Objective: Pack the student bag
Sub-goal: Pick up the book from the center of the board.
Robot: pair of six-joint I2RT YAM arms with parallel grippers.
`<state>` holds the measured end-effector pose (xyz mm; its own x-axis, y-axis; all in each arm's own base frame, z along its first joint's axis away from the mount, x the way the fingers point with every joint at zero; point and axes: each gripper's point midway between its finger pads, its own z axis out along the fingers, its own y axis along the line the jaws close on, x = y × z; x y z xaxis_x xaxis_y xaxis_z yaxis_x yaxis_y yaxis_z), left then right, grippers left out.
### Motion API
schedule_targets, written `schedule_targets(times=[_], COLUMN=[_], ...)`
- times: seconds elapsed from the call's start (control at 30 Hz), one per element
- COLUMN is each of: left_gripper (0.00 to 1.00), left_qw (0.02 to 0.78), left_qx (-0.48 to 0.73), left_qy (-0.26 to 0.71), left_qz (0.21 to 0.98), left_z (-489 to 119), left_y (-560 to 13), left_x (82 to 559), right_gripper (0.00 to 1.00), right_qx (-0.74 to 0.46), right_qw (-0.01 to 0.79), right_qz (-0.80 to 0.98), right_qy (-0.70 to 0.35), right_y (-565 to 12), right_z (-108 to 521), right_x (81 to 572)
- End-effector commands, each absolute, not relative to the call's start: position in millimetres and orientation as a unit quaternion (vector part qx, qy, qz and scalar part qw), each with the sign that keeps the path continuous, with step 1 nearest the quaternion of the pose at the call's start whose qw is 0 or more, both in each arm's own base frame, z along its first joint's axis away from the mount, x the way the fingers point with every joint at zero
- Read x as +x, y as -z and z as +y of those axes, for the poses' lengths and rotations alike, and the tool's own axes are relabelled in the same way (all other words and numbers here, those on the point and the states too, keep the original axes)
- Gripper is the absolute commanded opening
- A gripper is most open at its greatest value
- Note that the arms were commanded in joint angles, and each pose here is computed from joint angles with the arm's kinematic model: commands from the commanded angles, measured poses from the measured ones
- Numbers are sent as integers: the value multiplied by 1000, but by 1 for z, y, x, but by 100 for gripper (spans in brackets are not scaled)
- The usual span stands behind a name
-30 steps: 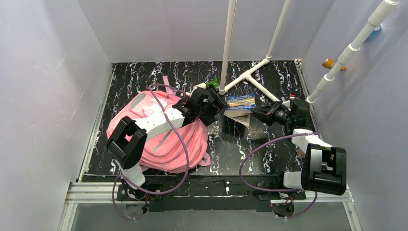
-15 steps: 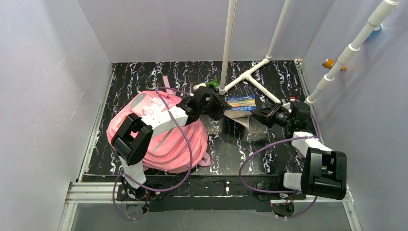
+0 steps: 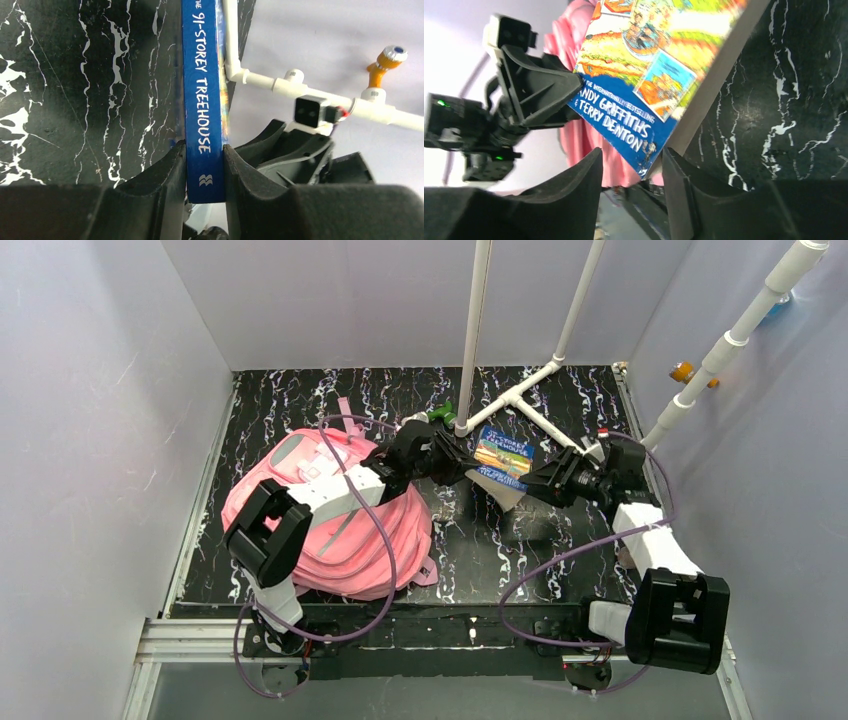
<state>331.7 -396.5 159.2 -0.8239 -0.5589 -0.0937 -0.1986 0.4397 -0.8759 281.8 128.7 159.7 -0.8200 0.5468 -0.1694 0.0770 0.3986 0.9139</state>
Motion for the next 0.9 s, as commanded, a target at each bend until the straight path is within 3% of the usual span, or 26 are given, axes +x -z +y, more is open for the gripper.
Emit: schedule_targets(times=[0.0,0.13,0.33,0.47,0.87], left_gripper=[0,0,0,0,0], left_qw=[234,241,233,210,145], left_qx=[-106,9,142,221,323], left_qy=[547,557,479,482,557], left_qz=[797,795,834,821,751], left_z=[-396,-393,-349,-323,-279], left_y=[-231,-255,-265,-273,-295], left_x=[310,282,239,207,138], right_gripper=[60,76,88,98,98], right_qx=[72,1,-85,-140,-254], right_qw=[246,262,298,348,309], right_qz=[868,898,909,889,750], right_qy=[-425,-353,-278,-265,-526], right_y=[-160,-165,-186,-214,-253], right_z=[129,142,140,142,214], right_x=[264,264,267,271,220])
